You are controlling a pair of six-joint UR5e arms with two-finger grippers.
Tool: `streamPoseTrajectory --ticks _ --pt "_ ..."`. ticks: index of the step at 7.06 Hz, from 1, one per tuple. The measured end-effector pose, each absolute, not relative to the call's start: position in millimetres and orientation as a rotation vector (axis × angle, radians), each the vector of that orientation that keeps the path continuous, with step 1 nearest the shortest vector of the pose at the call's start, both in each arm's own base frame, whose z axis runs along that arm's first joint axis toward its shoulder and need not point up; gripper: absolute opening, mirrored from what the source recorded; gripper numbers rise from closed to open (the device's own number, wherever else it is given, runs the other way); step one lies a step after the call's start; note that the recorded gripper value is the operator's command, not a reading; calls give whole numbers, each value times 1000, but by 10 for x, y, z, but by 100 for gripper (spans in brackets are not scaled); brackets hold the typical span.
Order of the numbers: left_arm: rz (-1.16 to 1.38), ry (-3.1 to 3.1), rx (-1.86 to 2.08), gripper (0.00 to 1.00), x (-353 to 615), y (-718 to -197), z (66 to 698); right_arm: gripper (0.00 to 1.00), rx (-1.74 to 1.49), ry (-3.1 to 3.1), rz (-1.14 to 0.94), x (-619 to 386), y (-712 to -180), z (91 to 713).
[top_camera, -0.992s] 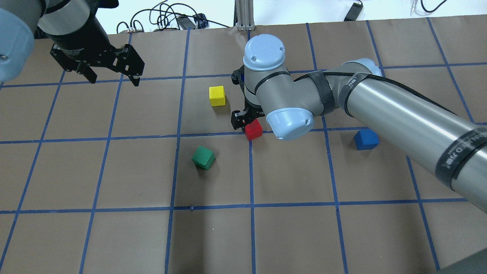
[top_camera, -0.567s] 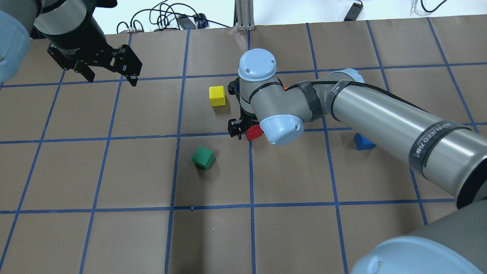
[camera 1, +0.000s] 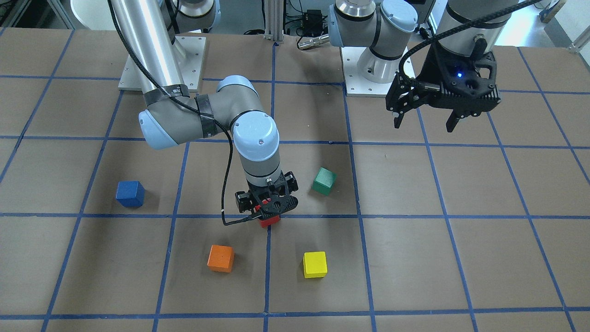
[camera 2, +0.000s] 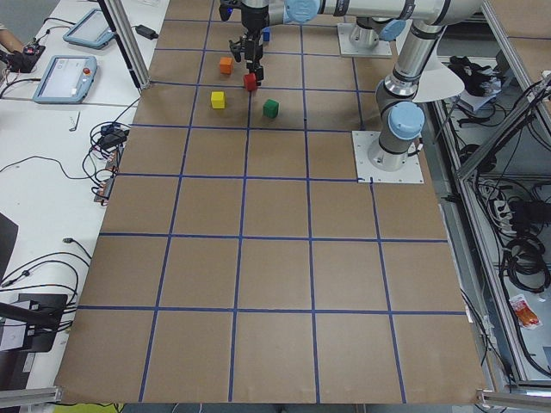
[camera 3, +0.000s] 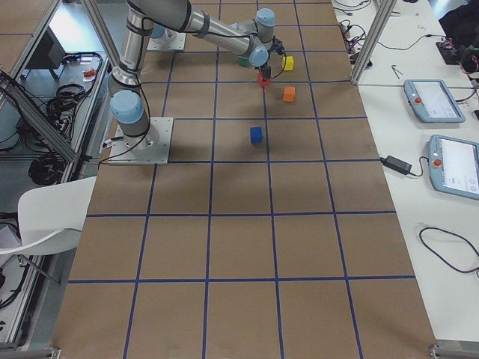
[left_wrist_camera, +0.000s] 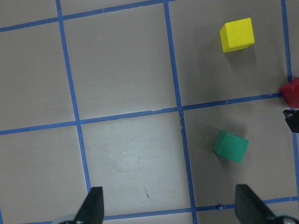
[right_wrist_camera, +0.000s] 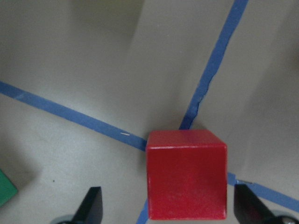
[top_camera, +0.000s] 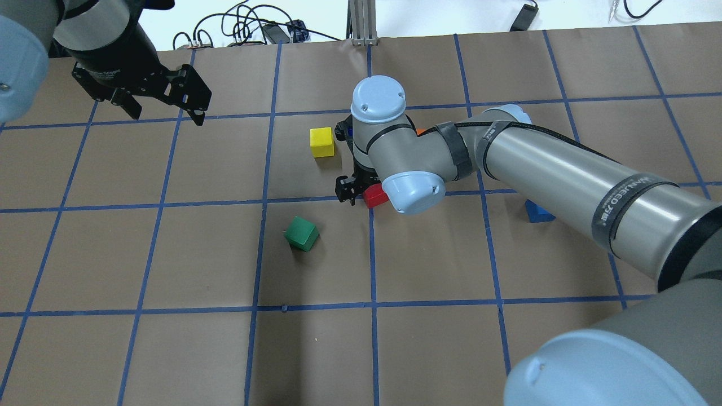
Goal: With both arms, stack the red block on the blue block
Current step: 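Lower the right gripper and close it on the red cube, then lift the red cube with the right gripper and carry it above the blue cube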
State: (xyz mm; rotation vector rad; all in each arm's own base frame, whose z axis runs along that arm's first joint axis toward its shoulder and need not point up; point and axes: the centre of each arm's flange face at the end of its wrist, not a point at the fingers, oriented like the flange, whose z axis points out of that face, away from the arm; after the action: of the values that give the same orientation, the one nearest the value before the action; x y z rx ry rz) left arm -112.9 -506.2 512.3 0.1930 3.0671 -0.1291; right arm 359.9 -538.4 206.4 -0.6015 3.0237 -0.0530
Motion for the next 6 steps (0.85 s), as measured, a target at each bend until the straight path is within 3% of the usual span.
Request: streamPoseTrajectory --ticks 2,3,4,6 --pt "-127 3066 194 100 -1138 -5066 5105 38 -604 3023 -58 3626 -5454 2028" --pt "-129 3067 192 100 -1141 -5064 5110 14 -614 3023 -61 3632 -5474 2022" --pt "-131 3068 186 100 -1146 -5058 5115 0 -642 3022 -61 3629 -5483 2018" --pt "-131 3082 188 100 -1164 -5056 5104 0 -672 3018 -48 3621 -5483 2022"
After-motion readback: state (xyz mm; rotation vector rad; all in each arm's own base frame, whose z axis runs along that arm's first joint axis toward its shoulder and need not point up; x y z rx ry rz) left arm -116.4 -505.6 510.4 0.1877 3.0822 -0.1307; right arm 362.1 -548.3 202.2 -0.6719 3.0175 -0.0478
